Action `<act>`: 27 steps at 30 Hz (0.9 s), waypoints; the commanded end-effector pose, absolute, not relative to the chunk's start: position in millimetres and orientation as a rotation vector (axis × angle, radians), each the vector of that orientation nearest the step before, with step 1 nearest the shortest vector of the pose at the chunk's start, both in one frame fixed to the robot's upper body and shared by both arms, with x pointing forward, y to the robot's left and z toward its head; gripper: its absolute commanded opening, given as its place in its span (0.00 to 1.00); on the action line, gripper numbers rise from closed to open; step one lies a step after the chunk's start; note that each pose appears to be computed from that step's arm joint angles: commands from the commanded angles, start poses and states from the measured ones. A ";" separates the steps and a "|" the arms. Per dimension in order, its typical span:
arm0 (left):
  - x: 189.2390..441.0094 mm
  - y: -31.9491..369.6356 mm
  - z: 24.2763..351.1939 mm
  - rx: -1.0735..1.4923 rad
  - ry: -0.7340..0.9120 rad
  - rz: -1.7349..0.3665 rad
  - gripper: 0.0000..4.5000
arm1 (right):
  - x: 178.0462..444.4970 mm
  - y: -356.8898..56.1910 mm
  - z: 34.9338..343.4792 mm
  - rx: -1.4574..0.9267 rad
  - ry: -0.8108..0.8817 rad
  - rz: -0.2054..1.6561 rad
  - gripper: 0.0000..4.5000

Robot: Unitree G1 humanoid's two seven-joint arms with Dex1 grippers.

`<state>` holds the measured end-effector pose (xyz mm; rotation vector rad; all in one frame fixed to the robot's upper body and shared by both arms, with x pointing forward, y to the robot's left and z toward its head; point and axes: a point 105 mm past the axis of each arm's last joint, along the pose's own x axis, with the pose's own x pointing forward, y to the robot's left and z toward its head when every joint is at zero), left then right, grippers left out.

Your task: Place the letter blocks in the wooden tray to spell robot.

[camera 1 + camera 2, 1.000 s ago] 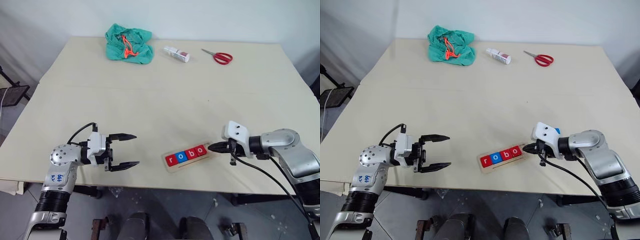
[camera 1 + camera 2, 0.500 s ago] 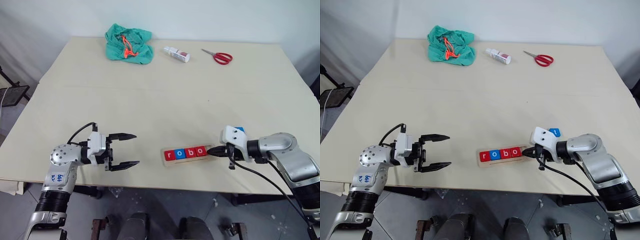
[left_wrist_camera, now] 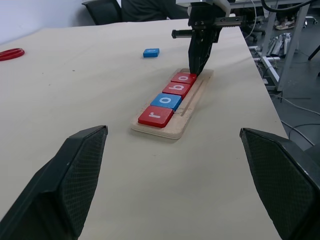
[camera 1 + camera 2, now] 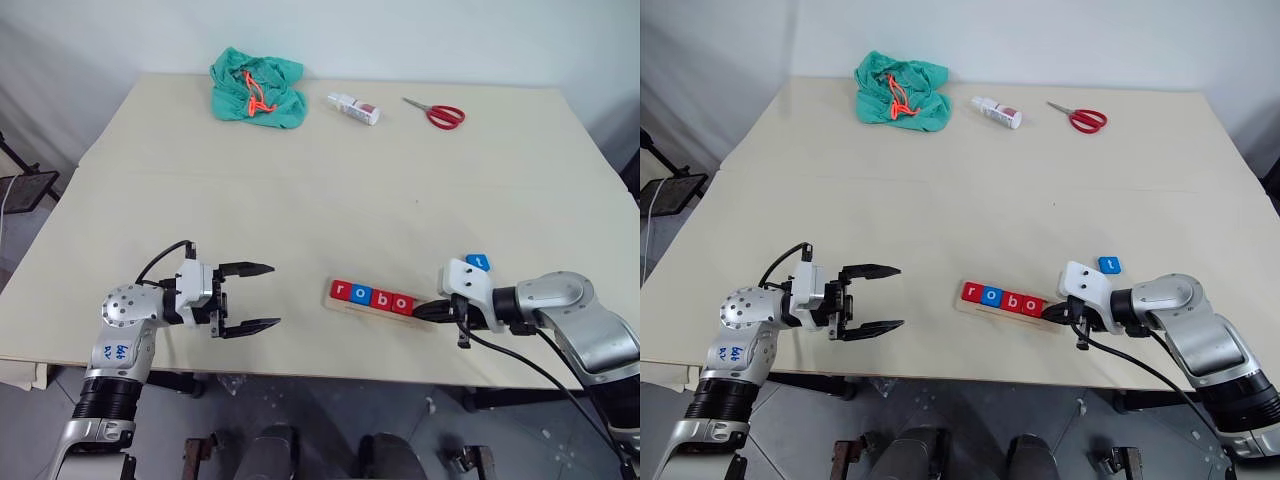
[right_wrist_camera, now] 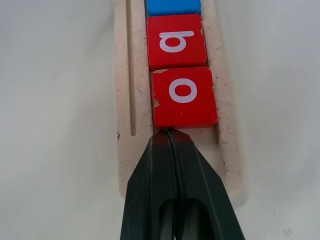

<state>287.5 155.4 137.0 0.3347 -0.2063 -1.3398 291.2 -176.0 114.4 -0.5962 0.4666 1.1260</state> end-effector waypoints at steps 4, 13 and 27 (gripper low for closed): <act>286.5 151.4 144.1 0.351 -0.238 -1.346 1.00 | 293.8 -171.9 118.0 -0.604 0.429 1.133 0.00; 287.6 150.9 145.4 0.355 -0.240 -1.345 1.00 | 298.4 -170.5 118.8 -0.617 0.391 1.127 0.00; 293.6 153.2 142.7 0.356 -0.231 -1.384 1.00 | 296.5 -214.1 161.8 -0.443 0.249 0.796 0.00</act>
